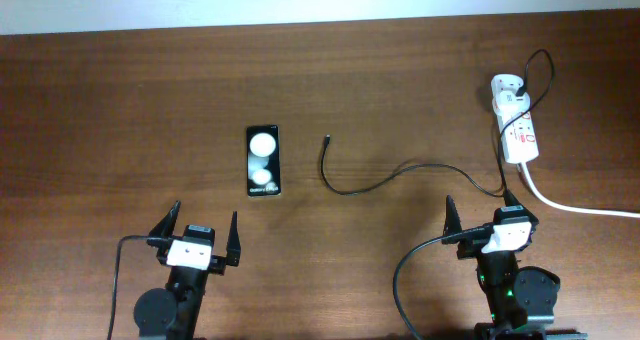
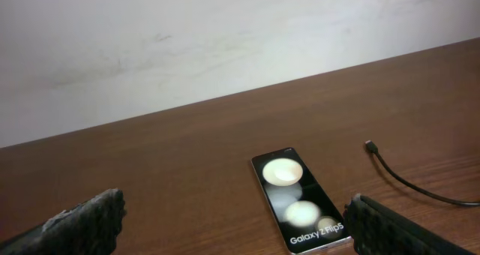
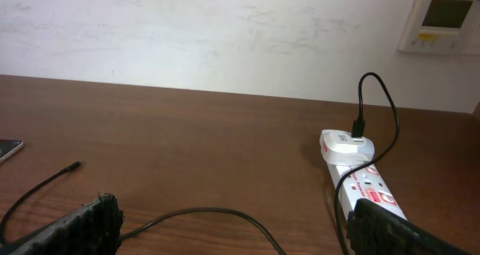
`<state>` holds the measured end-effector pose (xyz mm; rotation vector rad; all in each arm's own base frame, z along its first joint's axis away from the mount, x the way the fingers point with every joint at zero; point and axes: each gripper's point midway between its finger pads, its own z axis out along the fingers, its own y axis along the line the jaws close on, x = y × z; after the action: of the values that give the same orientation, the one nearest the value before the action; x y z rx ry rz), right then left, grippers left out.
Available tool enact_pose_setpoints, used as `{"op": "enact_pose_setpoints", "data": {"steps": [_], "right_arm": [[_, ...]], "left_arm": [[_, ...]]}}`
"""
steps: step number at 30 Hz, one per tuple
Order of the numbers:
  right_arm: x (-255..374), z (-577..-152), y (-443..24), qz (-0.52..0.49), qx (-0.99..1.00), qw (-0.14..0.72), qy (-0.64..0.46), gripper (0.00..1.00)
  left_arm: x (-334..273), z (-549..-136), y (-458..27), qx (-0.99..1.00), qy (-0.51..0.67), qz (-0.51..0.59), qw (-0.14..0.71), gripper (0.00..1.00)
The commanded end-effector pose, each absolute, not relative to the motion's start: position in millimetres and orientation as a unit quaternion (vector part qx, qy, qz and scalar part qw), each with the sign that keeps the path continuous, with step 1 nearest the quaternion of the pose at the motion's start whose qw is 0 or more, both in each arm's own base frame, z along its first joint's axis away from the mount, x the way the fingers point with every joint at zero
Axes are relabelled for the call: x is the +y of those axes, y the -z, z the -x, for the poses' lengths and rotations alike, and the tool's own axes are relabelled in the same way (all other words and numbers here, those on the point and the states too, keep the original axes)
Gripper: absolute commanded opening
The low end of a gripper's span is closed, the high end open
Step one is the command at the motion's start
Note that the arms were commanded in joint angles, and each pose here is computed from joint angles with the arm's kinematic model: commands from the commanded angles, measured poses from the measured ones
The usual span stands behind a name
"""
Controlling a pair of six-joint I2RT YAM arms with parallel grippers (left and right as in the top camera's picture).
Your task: Plug charger to phone and switch on socket
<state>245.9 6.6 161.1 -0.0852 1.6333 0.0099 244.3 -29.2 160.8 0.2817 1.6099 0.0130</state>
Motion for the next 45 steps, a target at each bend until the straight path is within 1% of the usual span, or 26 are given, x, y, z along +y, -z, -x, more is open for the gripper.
{"op": "enact_pose_setpoints", "data": {"steps": [1,13,17,18,21,24,28,30,33,36,37,39,42,43,45], "right_arm": [[7.3,-246.0,-158.0,0.037,0.730,0.682,-0.007,0.99],[7.3,-246.0,-158.0,0.037,0.730,0.682,-0.007,0.99],[7.3,-246.0,-158.0,0.037,0.730,0.682,-0.007,0.99],[7.3,-246.0,-158.0,0.037,0.730,0.682,-0.007,0.99],[7.3,-246.0,-158.0,0.037,0.730,0.682,-0.007,0.99],[7.3,-246.0,-158.0,0.037,0.730,0.682,-0.007,0.99],[7.3,-246.0,-158.0,0.037,0.730,0.682,-0.007,0.99],[7.3,-246.0,-158.0,0.037,0.730,0.682,-0.007,0.99],[7.3,-246.0,-158.0,0.037,0.730,0.682,-0.007,0.99],[7.3,-246.0,-158.0,0.037,0.730,0.682,-0.007,0.99],[7.3,-246.0,-158.0,0.037,0.730,0.682,-0.007,0.99],[7.3,-246.0,-158.0,0.037,0.730,0.682,-0.007,0.99],[7.3,-246.0,-158.0,0.037,0.730,0.682,-0.007,0.99],[7.3,-246.0,-158.0,0.037,0.730,0.682,-0.007,0.99],[7.3,-246.0,-158.0,0.037,0.730,0.682,-0.007,0.99]], "left_arm": [[-29.7,-243.7,-160.4,0.717,-0.009,-0.133,0.685,0.99],[-31.5,-243.5,-162.7,0.713,-0.006,-0.136,0.688,0.99],[-49.9,-239.8,-162.0,0.707,0.035,-0.172,0.685,0.99],[-55.1,-238.5,-165.9,0.706,0.048,-0.182,0.683,0.99],[-63.7,-243.9,-199.6,0.715,0.077,-0.191,0.668,0.99],[-78.3,-267.4,-226.6,0.737,0.121,-0.215,0.629,0.99],[-83.2,-312.6,-238.1,0.771,0.146,-0.214,0.581,0.99],[-86.2,-344.8,-243.6,0.804,0.166,-0.210,0.532,0.99],[-86.5,-380.1,-244.6,0.845,0.181,-0.196,0.463,0.99],[-86.7,-411.7,-232.5,0.881,0.196,-0.180,0.391,0.99],[-87.0,-422.1,-220.8,0.896,0.203,-0.173,0.354,0.99],[-87.2,-425.2,-198.4,0.911,0.208,-0.164,0.314,0.99],[-88.2,-426.3,-151.4,0.930,0.221,-0.150,0.252,0.99],[-88.1,-421.7,-143.2,0.935,0.224,-0.146,0.233,0.99],[-93.0,-422.7,-139.9,0.934,0.232,-0.145,0.230,0.99]]}}
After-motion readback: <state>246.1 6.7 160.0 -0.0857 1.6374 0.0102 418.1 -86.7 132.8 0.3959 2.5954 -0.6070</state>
